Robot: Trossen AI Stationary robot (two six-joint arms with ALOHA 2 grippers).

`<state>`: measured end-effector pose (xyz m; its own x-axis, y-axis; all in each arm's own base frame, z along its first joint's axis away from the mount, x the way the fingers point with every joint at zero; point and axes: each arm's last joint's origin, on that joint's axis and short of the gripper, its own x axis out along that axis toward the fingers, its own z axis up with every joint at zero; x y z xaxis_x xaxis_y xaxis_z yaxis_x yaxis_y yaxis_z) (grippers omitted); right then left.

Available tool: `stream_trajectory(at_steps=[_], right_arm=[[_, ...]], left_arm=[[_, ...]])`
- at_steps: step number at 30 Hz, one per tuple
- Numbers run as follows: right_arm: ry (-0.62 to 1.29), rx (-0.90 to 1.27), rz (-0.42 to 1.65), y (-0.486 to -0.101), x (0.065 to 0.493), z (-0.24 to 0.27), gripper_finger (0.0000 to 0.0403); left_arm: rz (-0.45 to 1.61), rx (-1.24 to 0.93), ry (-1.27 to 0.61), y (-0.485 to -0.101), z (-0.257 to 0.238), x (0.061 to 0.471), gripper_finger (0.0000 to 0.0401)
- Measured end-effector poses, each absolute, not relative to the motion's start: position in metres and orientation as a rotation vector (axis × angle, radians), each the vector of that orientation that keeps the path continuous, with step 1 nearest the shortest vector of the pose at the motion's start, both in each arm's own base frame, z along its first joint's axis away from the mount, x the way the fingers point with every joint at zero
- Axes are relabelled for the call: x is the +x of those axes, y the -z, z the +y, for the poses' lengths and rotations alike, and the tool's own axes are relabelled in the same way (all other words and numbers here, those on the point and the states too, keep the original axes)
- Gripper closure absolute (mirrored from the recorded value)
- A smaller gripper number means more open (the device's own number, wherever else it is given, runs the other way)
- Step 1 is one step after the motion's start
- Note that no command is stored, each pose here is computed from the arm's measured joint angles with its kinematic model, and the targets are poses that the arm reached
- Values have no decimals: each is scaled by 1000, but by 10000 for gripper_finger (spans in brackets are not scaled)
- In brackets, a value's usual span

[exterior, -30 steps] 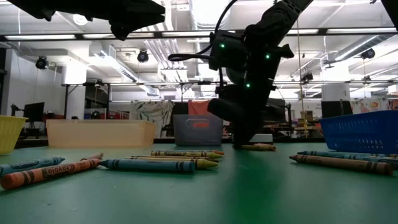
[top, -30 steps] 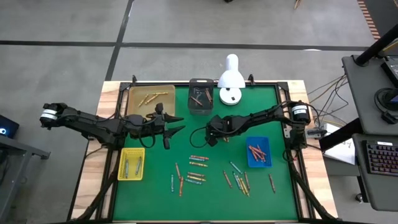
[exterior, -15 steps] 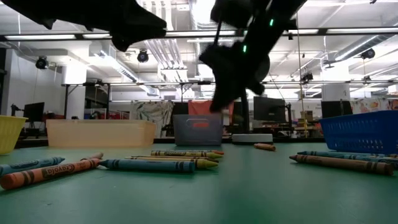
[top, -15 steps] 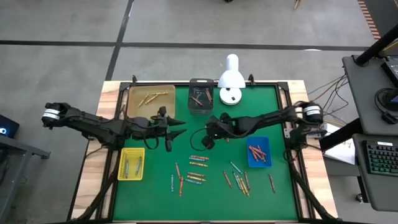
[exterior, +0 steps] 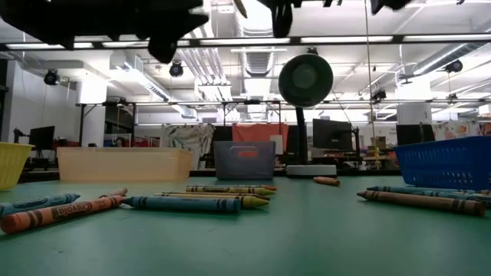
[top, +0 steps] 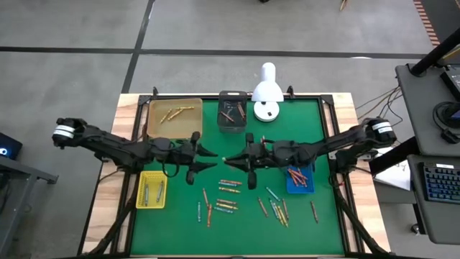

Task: Sort crayons
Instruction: Put the green crayon into the orange bin

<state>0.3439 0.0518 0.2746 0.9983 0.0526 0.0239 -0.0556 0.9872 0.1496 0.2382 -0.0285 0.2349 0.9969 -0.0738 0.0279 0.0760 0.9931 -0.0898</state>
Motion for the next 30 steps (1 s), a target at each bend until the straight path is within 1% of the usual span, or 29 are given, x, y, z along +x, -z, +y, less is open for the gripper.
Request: stream_trajectory(at_steps=[4, 7, 17, 23, 26, 28, 30], right_arm=[[-67, 64, -154, -271, 343, 52, 391], [-66, 42, -191, -269, 345, 52, 391], [-53, 16, -182, -263, 356, 51, 391], [-50, -9, -184, -263, 356, 51, 391], [-51, -5, -181, -263, 356, 51, 390], [-52, 16, -182, -263, 356, 51, 390], [-52, 24, -181, -263, 356, 50, 390]], left_arm=[[-98, -100, 136, -231, -32, 248, 270], [-145, -105, 181, -227, -35, 255, 270], [-147, -128, 186, -222, -39, 288, 270], [-137, -122, 204, -220, -40, 290, 272], [-141, -122, 204, -221, -39, 287, 288], [-145, -123, 204, -222, -39, 285, 314], [-137, -125, 203, -224, -39, 284, 348]])
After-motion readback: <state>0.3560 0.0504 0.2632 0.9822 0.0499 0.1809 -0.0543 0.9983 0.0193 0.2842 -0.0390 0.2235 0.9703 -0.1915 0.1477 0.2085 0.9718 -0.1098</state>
